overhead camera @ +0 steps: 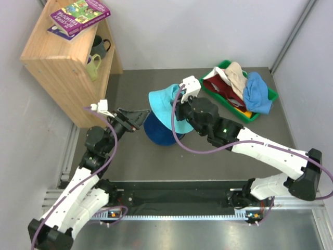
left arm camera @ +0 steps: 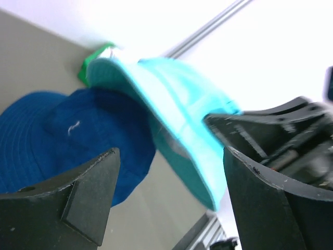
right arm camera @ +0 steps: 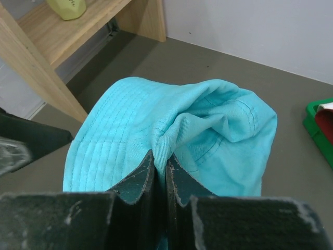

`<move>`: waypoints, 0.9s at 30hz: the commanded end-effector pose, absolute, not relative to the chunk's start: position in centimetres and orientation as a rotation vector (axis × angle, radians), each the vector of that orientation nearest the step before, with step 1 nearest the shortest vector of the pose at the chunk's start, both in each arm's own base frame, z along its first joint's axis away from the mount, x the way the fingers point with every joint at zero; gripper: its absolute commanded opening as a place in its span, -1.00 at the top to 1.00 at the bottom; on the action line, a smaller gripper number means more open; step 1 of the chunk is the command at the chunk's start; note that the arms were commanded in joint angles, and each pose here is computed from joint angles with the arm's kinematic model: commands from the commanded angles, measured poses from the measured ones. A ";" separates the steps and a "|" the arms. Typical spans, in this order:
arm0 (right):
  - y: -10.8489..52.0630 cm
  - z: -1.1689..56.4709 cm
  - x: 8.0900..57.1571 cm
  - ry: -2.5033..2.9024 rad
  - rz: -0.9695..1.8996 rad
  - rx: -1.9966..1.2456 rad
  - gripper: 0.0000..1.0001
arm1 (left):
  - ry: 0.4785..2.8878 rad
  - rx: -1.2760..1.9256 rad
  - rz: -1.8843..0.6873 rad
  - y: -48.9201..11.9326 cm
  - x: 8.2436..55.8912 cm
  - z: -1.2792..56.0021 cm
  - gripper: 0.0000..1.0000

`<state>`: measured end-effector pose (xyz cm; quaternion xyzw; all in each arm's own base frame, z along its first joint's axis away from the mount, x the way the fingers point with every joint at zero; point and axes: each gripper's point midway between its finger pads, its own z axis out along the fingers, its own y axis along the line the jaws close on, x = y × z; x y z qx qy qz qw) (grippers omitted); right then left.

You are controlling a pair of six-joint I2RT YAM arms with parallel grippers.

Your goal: Stack the hats

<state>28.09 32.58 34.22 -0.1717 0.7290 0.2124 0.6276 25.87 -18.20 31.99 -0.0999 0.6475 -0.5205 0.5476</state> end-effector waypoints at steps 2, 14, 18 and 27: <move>33.9 35.0 27.5 1.632 0.521 -0.386 1.00 | 1.410 -0.276 -1.244 -16.9 25.2 34.8 -0.71; 35.8 34.0 26.3 1.643 0.549 -0.449 1.00 | 1.503 -0.228 -1.272 -19.4 27.7 33.4 -0.65; 36.3 33.1 26.2 1.658 0.546 -0.469 1.00 | 1.476 -0.237 -1.310 -19.6 27.9 33.2 -0.41; 35.7 32.0 25.5 1.703 0.565 -0.464 -0.30 | 1.593 -0.309 -1.151 -18.1 28.7 28.7 1.00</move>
